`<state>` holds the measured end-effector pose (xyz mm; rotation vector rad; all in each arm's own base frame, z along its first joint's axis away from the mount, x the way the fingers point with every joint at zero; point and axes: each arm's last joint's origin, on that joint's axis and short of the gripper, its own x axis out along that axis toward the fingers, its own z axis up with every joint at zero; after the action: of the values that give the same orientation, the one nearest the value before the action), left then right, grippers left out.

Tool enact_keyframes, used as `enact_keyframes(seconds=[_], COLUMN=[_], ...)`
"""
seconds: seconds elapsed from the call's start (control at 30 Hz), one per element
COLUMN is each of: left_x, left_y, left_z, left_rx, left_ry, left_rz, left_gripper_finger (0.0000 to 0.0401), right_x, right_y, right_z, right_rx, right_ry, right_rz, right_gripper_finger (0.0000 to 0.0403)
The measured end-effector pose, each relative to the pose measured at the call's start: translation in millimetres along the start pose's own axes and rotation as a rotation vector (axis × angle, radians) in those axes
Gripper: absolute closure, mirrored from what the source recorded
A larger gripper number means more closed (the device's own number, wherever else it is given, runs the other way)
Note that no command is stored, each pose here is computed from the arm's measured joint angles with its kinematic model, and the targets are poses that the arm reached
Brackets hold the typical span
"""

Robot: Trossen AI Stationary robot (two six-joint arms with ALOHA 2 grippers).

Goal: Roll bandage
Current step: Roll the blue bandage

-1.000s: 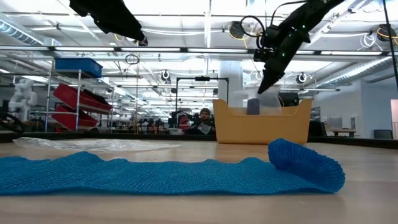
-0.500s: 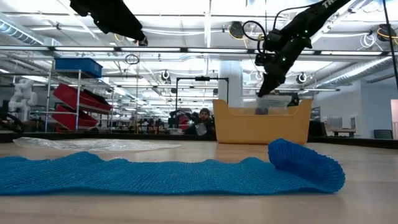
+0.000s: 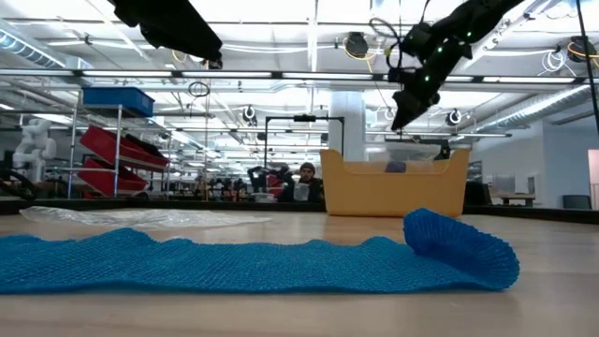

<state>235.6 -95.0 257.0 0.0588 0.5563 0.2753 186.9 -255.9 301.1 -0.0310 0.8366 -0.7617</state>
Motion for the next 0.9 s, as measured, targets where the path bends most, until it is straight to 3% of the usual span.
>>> enact_keyframes(seconds=[0.13, 0.4, 0.6, 0.7, 0.9], left_x=[0.1, 0.2, 0.3, 2.2, 5.1], left_y=[1.7, 1.9, 2.9, 6.1, 11.9], left_z=[-1.5, -2.0, -3.5, -3.1, -2.1], left_rx=[-0.007, 0.001, 0.094, 0.064, -0.106], left_ry=[0.003, 0.008, 0.023, 0.024, 0.011], left_rz=[0.044, 0.046, 0.055, 0.080, 0.135], left_gripper_finger=[0.0214, 0.0214, 0.0214, 0.0214, 0.0214], right_x=[-18.5, -62.7, -96.0, -109.6, -129.0], right_y=[3.1, 24.0, 44.0, 59.8, 97.3], right_z=[6.8, 19.8, 27.1, 25.3, 29.6], right_rx=[0.008, 0.002, 0.042, 0.053, 0.096], right_ry=[-0.063, -0.211, -0.310, -0.298, -0.319], right_rz=[-0.003, 0.098, 0.160, 0.225, 0.379], right_gripper_finger=[0.0261, 0.0261, 0.0261, 0.0261, 0.0261])
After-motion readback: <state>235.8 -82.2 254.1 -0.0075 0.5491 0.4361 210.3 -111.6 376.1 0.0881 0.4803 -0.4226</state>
